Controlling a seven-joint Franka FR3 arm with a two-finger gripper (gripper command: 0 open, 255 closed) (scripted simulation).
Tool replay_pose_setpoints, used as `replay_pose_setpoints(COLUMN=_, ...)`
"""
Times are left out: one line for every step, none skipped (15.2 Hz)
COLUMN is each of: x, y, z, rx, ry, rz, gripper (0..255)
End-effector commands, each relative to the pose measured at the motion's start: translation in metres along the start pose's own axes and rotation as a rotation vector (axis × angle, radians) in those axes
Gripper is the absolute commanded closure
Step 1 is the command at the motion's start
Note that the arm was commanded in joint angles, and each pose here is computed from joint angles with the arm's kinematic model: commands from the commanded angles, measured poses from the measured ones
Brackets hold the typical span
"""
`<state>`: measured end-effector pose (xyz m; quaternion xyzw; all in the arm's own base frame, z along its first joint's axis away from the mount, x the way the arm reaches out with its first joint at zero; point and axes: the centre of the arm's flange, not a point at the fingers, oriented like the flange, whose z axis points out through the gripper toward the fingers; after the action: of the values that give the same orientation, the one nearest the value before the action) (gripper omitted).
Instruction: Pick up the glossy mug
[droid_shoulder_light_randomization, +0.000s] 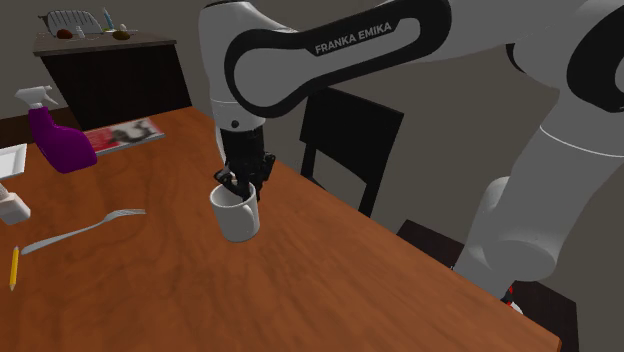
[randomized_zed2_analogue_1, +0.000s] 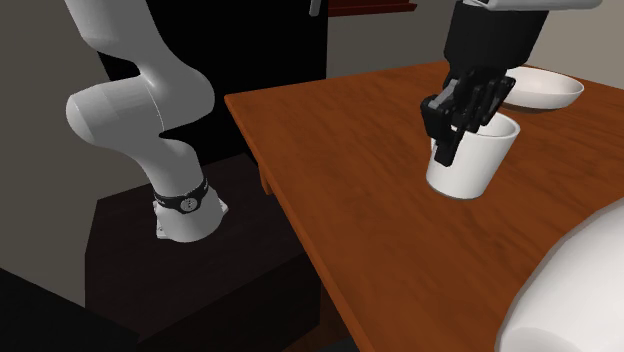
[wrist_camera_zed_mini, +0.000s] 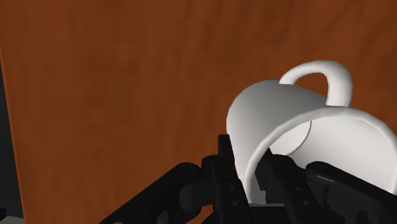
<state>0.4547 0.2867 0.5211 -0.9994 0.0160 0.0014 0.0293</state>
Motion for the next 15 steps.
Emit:
replay_pose_setpoints(x=0.0, y=0.0, z=0.0, rx=0.0, ry=0.0, rz=0.0, gripper=255)
replay_pose_setpoints(x=0.0, y=0.0, z=0.0, rx=0.0, ry=0.0, rz=0.0, gripper=255)
replay_pose_setpoints(x=0.0, y=0.0, z=0.0, rx=0.0, ry=0.0, rz=0.0, gripper=255)
replay_pose_setpoints(x=0.0, y=0.0, z=0.0, rx=0.0, ry=0.0, rz=0.0, gripper=255)
replay_pose_setpoints(x=0.0, y=0.0, z=0.0, rx=0.0, ry=0.0, rz=0.0, gripper=255)
replay_pose_setpoints(x=0.0, y=0.0, z=0.0, rx=0.0, ry=0.0, rz=0.0, gripper=255)
replay_pose_setpoints(x=0.0, y=0.0, z=-0.001, rx=0.0, ry=0.0, rz=0.0, gripper=255)
replay_pose_setpoints(x=0.0, y=0.0, z=-0.006, rx=0.0, ry=0.0, rz=0.0, gripper=255)
replay_pose_setpoints(x=0.0, y=-0.001, z=-0.011, rx=0.0, ry=0.0, rz=0.0, gripper=255)
replay_pose_setpoints(x=0.0, y=-0.001, z=-0.017, rx=0.0, ry=0.0, rz=0.0, gripper=255)
replay_pose_setpoints(x=0.0, y=-0.001, z=-0.022, rx=0.0, ry=0.0, rz=0.0, gripper=255)
replay_pose_setpoints(x=0.0, y=-0.002, z=-0.027, rx=0.0, ry=0.0, rz=0.0, gripper=255)
replay_pose_setpoints(x=0.0, y=-0.002, z=-0.032, rx=0.0, ry=0.0, rz=0.0, gripper=255)
replay_pose_setpoints(x=0.0, y=-0.002, z=-0.038, rx=0.0, ry=0.0, rz=0.0, gripper=255)
replay_pose_setpoints(x=0.0, y=-0.003, z=-0.043, rx=0.0, ry=0.0, rz=0.0, gripper=255)
